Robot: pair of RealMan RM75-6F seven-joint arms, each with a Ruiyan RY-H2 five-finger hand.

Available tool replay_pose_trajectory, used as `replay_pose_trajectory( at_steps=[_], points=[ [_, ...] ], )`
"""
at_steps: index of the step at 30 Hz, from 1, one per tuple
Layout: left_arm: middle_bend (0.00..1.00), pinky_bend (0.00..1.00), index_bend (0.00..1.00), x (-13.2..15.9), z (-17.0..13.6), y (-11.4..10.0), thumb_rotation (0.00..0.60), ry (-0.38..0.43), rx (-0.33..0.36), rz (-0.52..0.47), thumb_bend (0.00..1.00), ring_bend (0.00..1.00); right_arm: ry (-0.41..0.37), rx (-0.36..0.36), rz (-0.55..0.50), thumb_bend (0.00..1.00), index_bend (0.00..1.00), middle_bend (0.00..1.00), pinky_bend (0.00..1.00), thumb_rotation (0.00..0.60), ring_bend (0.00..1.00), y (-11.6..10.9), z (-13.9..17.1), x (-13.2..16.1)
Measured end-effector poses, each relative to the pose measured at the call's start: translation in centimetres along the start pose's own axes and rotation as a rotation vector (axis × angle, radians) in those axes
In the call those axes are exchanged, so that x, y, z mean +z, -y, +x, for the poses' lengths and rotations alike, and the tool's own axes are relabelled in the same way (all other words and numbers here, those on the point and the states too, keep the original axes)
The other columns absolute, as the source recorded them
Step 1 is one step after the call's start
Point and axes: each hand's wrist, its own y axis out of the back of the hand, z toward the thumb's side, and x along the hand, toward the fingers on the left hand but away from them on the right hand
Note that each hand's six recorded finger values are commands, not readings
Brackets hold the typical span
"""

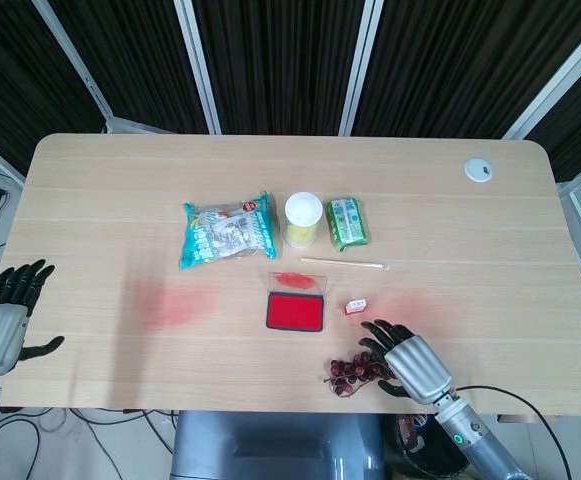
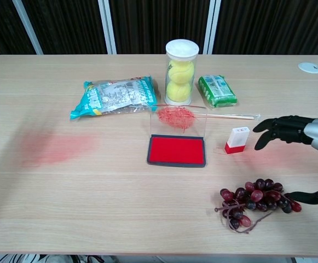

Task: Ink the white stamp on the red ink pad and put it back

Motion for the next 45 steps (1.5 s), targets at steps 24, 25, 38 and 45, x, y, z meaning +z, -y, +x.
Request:
replay_pose_trajectory(
  at_steps=[24, 25, 38, 45],
  points=[
    [0.0, 0.0, 0.0, -0.1, 0.2, 0.2, 0.6, -0.016, -0.027, -0.027, 0.01, 0.0, 0.1, -0.029, -0.036, 0.27, 0.31, 0.26, 0.32, 0.6, 0.2, -2.3, -6.6, -2.3],
    [0.0, 0.0, 0.0, -0.1, 0.2, 0.2, 0.6, -0.016, -0.028, -0.028, 0.01, 0.0, 0.104, -0.027, -0.036, 0.28, 0.32, 0.27, 0.32, 0.6, 0.2, -2.3, -6.9, -2.4],
    [0.0, 0.0, 0.0, -0.2, 0.3, 0.3, 0.6, -0.019, -0.037, -0.038, 0.01, 0.0, 0.153, 0.013, -0.041, 0.3, 0.4, 0.33, 0.33, 0.6, 0.24, -1.2, -9.7, -3.1],
    [0.0, 0.0, 0.0, -0.2, 0.3, 0.3, 0.6, -0.022, -0.04, -0.042, 0.01, 0.0, 0.176, 0.034, -0.044, 0.32, 0.42, 0.35, 0.33, 0.6, 0.25, -0.3, -10.8, -3.4]
  ],
)
